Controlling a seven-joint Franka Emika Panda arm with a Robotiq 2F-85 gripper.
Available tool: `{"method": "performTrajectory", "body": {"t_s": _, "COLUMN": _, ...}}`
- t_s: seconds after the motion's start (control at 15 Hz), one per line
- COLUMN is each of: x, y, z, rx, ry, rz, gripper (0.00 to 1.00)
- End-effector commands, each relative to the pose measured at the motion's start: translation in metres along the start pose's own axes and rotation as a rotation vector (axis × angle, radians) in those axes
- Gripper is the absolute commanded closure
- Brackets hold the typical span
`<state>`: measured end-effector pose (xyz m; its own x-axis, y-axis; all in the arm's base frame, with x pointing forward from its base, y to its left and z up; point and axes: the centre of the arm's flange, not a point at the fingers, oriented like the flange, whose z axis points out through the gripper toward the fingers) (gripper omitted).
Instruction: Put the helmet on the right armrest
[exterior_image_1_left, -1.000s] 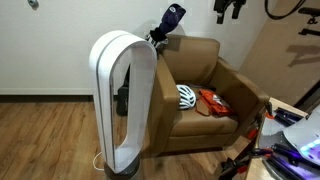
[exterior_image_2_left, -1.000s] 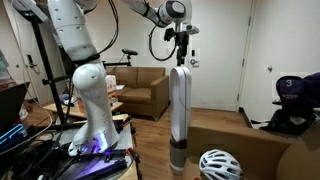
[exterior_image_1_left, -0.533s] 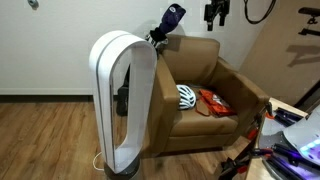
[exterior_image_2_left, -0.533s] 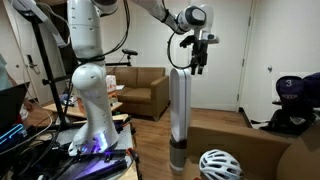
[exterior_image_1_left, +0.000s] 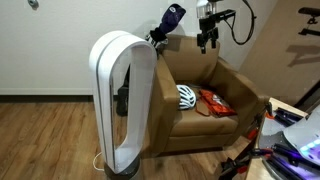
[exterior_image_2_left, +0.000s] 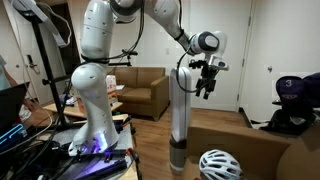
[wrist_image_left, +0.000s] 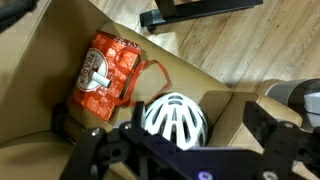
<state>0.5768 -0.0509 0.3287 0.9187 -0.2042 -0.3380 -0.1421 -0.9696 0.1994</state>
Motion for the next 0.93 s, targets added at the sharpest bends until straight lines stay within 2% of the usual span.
{"method": "performTrajectory", "body": {"t_s": 0.0, "x": 0.001, "y": -0.001, "z": 0.003, "rx": -0.001, "ry": -0.005, "rz": -0.001, "gripper": 0.00}}
{"method": "performTrajectory", "body": {"t_s": 0.13, "x": 0.000, "y": -0.001, "z": -0.001, "rx": -0.001, "ry": 0.001, "rz": -0.001, "gripper": 0.00}}
{"method": "performTrajectory", "body": {"t_s": 0.2, "x": 0.002, "y": -0.006, "z": -0.006, "rx": -0.016, "ry": 0.075, "rz": -0.021, "gripper": 0.00}}
{"method": "performTrajectory", "body": {"t_s": 0.27, "x": 0.015, "y": -0.007, "z": -0.005, "rx": -0.052, "ry": 0.130, "rz": -0.059, "gripper": 0.00}}
{"method": "performTrajectory", "body": {"t_s": 0.47, "x": 0.064, "y": 0.002, "z": 0.024, "rx": -0.015, "ry": 0.206, "rz": -0.104, "gripper": 0.00}}
{"method": "performTrajectory", "body": {"t_s": 0.6, "x": 0.085, "y": 0.009, "z": 0.058, "rx": 0.011, "ry": 0.197, "rz": -0.115, "gripper": 0.00}}
{"method": "performTrajectory", "body": {"t_s": 0.67, "x": 0.089, "y": 0.015, "z": 0.063, "rx": 0.029, "ry": 0.186, "rz": -0.119, "gripper": 0.00}}
{"method": "performTrajectory", "body": {"t_s": 0.87, "x": 0.105, "y": 0.021, "z": 0.112, "rx": 0.067, "ry": 0.158, "rz": -0.132, "gripper": 0.00}}
